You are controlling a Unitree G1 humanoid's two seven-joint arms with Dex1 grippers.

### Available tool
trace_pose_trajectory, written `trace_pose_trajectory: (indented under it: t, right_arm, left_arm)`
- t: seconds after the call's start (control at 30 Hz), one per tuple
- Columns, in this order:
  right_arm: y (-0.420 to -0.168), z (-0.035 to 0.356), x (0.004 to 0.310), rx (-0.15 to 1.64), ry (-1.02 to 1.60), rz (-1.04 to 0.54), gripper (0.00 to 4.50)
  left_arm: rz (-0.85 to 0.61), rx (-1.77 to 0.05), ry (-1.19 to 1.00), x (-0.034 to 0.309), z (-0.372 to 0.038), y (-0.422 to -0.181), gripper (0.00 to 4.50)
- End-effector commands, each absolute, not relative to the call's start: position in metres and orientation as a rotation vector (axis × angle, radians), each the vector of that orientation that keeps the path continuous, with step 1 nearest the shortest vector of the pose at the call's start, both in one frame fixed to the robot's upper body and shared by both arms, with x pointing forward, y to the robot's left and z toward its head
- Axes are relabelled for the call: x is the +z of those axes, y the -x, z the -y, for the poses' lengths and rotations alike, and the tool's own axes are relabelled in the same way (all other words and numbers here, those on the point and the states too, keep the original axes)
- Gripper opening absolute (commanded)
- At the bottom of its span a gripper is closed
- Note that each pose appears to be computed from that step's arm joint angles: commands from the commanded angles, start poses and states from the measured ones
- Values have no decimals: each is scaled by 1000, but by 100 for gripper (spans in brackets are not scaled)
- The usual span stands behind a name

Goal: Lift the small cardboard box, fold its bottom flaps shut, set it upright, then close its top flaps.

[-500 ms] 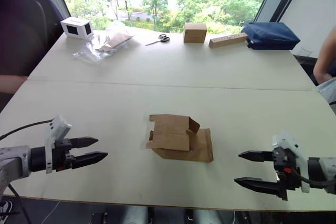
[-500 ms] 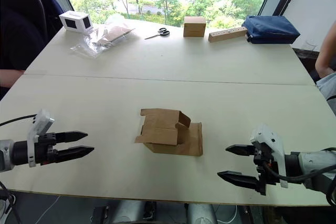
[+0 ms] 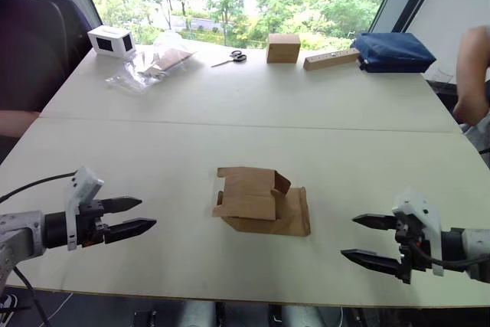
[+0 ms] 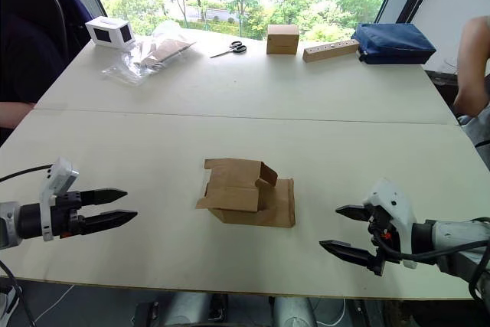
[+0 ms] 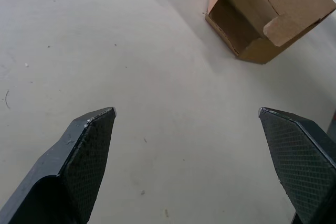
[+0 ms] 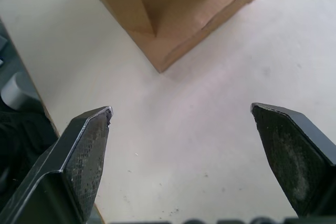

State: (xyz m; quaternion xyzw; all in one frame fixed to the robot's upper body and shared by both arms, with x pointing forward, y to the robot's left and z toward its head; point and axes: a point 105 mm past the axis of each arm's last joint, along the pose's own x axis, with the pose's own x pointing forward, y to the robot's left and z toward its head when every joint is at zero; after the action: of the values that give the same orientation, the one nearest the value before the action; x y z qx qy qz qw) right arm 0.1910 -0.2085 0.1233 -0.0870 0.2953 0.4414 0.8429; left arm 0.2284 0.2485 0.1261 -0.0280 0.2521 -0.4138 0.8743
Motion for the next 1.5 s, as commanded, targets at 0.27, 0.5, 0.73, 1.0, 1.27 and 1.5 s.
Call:
trace_pose_trajectory:
  t: [0.27, 0.5, 0.73, 1.0, 1.27, 1.5]
  right_arm:
    - [-200, 199, 137, 959, 189, -577, 446]
    - [-200, 197, 136, 961, 188, -573, 446]
    - [-208, 202, 145, 931, 193, -524, 446]
    - [-203, 186, 175, 972, 218, -418, 446]
    - [-192, 148, 178, 1039, 361, -369, 446]
    - [-185, 140, 170, 1036, 421, -387, 446]
  left_arm:
    - [-510, -838, -35, 126, -251, -236, 449]
    - [-503, -850, -24, 130, -247, -236, 449]
    - [-429, -841, 92, 158, -252, -253, 449]
    - [-476, -1026, 295, 189, -220, -261, 449]
    - [-736, -1142, 528, 159, -160, -278, 449]
    - [-852, -1143, 649, 133, -141, -284, 449]
